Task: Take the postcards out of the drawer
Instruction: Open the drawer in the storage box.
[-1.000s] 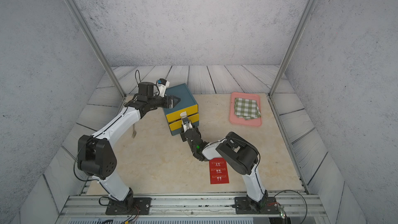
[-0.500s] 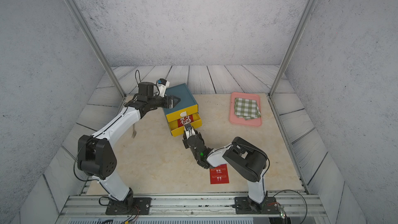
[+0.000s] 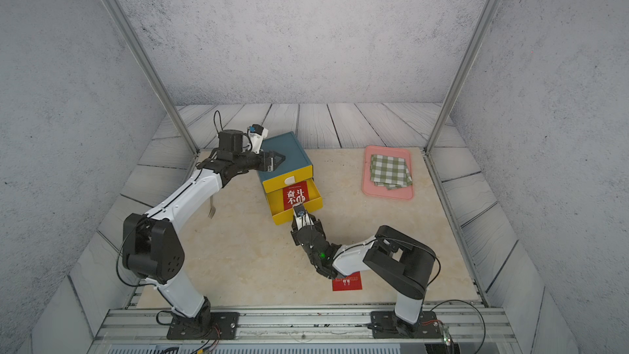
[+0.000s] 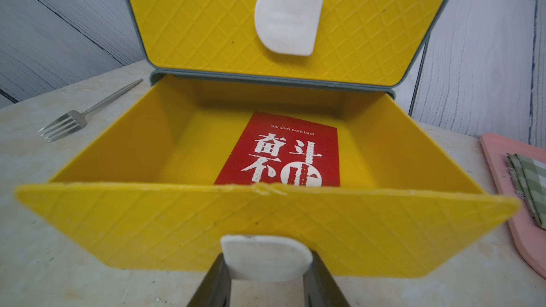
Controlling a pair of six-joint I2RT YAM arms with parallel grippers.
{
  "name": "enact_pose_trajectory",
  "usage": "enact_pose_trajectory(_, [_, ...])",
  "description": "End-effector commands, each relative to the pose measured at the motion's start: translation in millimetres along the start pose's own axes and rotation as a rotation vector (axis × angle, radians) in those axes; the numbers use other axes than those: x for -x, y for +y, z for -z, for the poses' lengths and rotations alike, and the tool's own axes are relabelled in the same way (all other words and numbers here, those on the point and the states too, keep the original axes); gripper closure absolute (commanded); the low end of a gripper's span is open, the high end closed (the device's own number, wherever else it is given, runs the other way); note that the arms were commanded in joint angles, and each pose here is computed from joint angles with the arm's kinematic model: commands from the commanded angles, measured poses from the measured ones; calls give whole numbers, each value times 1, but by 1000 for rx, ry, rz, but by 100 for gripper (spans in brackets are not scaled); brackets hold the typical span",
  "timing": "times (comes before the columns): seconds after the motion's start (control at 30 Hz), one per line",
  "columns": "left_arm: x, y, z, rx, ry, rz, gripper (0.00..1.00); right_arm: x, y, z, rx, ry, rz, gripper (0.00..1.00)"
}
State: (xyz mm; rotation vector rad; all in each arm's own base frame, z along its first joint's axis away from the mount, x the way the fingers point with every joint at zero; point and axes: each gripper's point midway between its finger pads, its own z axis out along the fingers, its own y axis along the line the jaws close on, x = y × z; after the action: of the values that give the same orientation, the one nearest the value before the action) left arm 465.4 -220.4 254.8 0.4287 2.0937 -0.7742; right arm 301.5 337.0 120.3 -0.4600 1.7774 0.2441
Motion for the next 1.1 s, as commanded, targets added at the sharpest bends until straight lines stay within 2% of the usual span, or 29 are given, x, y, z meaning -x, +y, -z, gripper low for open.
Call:
enact_pose_trajectory(0.0, [-61,11,-11,21,185,106,25,11,-5,13,-21,-24,-21,70])
enact_pose_trajectory(0.63, [-61,13,-6,37,189,99,24,-2,-7,42,-24,13,-31,70])
enact_pose_trajectory(1.07, [-62,13,-5,37,193,99,24,-13,-12,50,-38,41,-31,70])
